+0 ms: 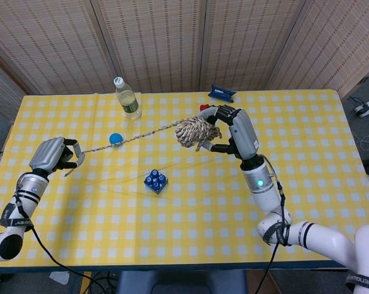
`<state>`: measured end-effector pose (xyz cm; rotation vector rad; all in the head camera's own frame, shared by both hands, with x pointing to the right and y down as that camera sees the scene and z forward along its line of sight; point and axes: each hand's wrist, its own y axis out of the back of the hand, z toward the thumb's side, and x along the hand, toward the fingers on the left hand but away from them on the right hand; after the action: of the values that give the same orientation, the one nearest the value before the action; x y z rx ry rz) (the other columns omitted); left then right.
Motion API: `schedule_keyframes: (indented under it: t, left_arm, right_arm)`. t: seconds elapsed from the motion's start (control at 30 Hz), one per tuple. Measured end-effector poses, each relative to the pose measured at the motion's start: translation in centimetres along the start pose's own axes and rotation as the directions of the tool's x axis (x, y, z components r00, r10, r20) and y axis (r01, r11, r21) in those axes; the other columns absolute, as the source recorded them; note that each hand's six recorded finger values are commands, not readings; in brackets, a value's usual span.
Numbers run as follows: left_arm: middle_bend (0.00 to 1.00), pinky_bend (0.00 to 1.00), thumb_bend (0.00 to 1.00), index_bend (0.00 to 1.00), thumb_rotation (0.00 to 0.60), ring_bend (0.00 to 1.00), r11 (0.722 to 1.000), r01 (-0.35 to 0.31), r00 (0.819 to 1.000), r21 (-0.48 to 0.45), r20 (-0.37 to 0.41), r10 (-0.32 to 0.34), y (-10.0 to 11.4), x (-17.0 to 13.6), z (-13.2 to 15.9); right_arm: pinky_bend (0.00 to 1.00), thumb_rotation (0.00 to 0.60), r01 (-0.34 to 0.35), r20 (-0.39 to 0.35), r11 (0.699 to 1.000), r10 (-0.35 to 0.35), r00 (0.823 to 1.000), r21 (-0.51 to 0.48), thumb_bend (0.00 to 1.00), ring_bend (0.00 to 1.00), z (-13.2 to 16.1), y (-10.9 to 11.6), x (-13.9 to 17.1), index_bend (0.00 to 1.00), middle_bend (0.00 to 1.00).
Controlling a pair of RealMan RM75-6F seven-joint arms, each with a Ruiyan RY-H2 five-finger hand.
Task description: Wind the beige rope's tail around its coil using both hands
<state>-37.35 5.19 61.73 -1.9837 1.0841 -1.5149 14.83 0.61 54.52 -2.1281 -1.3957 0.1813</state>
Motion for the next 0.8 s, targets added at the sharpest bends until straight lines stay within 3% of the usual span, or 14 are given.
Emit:
schedule_keyframes:
  t: [0.2,0.33,0.5,0.8]
  left_arm:
    - [1.00,1.00,0.44,0.77,0.535,0.98,0.993,-0.103,0.992,0.056,0.078,0.098,1.4,-0.8,1.3]
    - [1.00,1.00,0.44,0.77,0.539,0.98,0.971,-0.211,0.965,0.112,0.183,0.188,2.8,-1.7,3.2]
    - [1.00,1.00,0.44,0.77,0.522,0.97,0.930,-0.343,0.897,0.130,0.339,0.284,4.2,-3.4,6.8]
    - [1.00,1.00,0.44,0.77,0.527,0.97,0.909,-0.413,0.758,0.049,0.571,0.314,5.0,-6.5,13.8]
  right_arm:
    - [0.54,0.600,-0.030,0.077,0.997,0.025,0.997,0.075,0.41,0.55,-1.1,-1.3,0.2,0.83,0.70]
    - [0.54,0.600,-0.073,0.129,0.990,0.057,0.990,0.117,0.41,0.55,-1.6,-2.6,0.1,0.83,0.70]
    - [0.54,0.600,-0.138,0.181,0.978,0.109,0.977,0.158,0.42,0.55,-1.6,-4.7,-0.5,0.83,0.70]
    - [0.54,0.600,-0.192,0.212,0.962,0.150,0.966,0.194,0.42,0.55,-0.5,-7.9,-1.7,0.83,0.70]
